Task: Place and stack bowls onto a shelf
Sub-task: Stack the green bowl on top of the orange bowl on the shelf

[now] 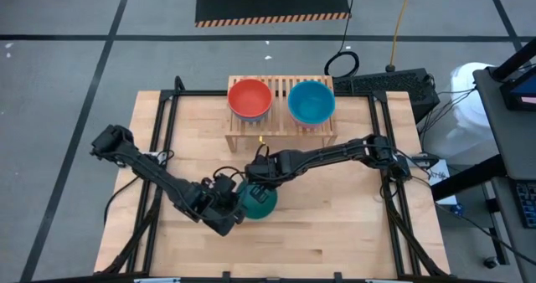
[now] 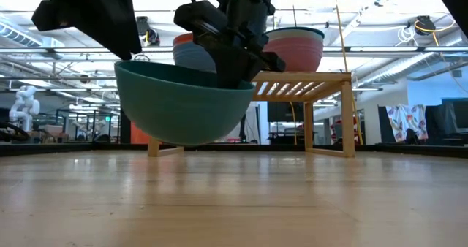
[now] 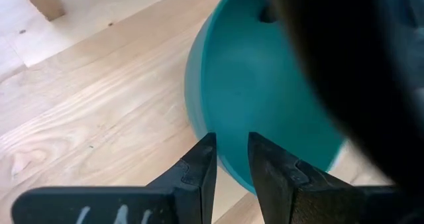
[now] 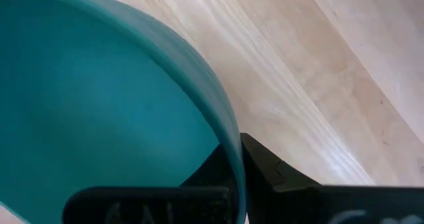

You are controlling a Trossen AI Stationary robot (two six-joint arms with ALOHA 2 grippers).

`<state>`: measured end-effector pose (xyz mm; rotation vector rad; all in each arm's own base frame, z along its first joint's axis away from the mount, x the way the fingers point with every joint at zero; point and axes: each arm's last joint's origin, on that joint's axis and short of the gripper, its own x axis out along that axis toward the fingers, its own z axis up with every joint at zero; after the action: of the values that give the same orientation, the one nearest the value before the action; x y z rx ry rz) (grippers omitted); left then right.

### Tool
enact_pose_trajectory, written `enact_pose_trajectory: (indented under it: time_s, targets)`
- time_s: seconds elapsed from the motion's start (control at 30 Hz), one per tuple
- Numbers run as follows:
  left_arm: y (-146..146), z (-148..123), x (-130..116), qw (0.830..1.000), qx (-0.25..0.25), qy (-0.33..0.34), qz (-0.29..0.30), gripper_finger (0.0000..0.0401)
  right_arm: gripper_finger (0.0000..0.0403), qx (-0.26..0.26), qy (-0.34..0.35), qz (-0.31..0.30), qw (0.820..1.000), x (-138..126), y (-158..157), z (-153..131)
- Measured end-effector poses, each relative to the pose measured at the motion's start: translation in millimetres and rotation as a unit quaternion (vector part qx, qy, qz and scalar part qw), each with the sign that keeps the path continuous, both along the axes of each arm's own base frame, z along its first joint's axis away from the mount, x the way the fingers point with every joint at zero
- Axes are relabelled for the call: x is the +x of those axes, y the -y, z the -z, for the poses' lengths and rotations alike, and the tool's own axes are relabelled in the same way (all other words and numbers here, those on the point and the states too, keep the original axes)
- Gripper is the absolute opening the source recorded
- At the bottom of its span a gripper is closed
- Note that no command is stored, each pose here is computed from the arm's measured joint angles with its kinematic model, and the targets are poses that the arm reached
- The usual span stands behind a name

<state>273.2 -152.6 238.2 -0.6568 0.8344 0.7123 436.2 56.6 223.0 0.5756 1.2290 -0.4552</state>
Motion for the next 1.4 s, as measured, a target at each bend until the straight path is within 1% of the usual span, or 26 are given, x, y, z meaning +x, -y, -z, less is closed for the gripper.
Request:
enact_pose_trajectory:
  time_s: [0.17,0.33,0.73,0.93,1.13,1.2,1.33,1.4]
  targets:
    - [-1,1,0,1.0,0.0,-0.003,-0.005,0.0092,0.0,0.001,0.003,0.0,1.0,1,0,0]
    - [-5,2,-3,1.0,0.008,-0.021,-0.017,0.0092,0.0,0.0,0.006,-0.004,1.0,1,-1,0]
    - [-7,3,-3,0.999,0.007,-0.024,-0.026,0.0092,0.0,0.004,0.021,-0.016,1.0,3,-4,-2]
    - [-7,14,3,0.998,0.033,-0.053,0.001,0.0092,0.0,0.001,0.019,-0.021,1.0,3,-5,-2]
    - [-10,19,7,0.997,0.028,-0.069,0.01,0.0091,0.0,0.01,0.018,-0.028,0.999,3,-5,-2]
    - [-11,19,8,0.997,0.03,-0.073,0.014,0.0077,0.0,0.011,0.017,-0.028,0.999,3,-5,-2]
    - [-12,20,7,0.995,0.04,-0.087,0.026,0.0019,0.0,0.017,0.013,-0.028,0.999,2,-6,-2]
    - [-13,20,6,0.995,0.041,-0.09,0.027,0.0011,0.0001,0.017,0.013,-0.034,0.999,2,-6,-2]
